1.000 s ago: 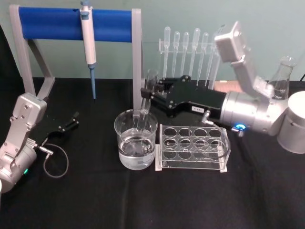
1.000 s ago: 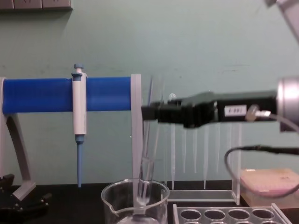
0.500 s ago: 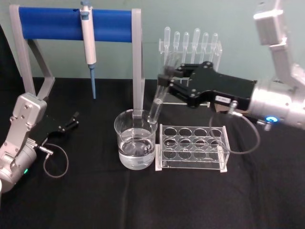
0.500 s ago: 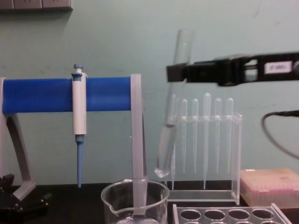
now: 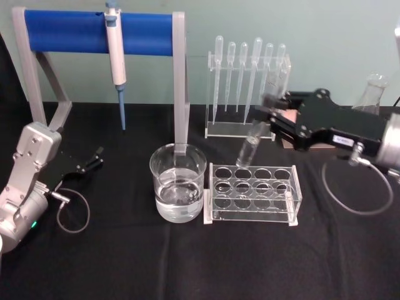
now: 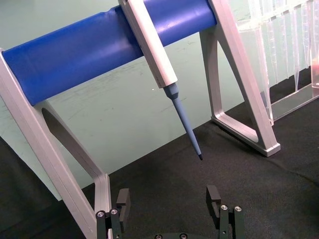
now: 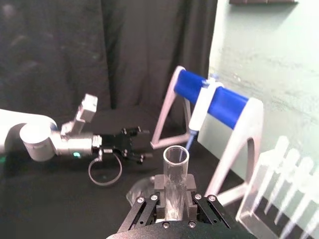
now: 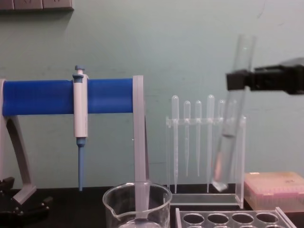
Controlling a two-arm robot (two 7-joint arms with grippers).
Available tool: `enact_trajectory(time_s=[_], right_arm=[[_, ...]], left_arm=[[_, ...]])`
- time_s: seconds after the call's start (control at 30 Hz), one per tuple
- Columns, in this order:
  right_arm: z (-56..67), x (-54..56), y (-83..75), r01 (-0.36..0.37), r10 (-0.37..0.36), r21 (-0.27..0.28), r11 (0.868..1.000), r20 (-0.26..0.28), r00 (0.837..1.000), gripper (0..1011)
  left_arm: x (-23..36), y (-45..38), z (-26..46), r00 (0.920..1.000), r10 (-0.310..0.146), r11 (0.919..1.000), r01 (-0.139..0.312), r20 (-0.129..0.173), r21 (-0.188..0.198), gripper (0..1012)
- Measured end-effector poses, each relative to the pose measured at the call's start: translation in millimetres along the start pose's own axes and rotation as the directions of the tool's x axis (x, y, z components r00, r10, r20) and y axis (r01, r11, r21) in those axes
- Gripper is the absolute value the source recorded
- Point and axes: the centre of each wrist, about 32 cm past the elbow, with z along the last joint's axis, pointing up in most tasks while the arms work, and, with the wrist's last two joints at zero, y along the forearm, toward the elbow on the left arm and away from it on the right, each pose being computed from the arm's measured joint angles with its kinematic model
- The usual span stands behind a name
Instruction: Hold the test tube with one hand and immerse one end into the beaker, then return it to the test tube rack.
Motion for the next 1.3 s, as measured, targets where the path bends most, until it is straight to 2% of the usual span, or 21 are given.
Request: enact_trajectory(time_s=[0.27,0.63,1.3], right_arm=[[-15.8,-1.3,-10.2,0.025,-0.025,-0.04,0.999,-0.008,1.0,234],[-31.6,-0.9,-5.3,0.032,-0.033,-0.069,0.997,-0.011,0.999,234],[-45.6,-0.1,7.1,0.023,-0.025,-0.09,0.996,-0.02,0.999,234]], left_arm=[[0.0,0.0,0.0,1.0,0.0,1.0,0.0,0.0,0.0,1000],[0.0,0.0,0.0,1.0,0.0,1.0,0.0,0.0,0.0,1000],[0.0,0.0,0.0,1.0,0.0,1.0,0.0,0.0,0.0,1000]])
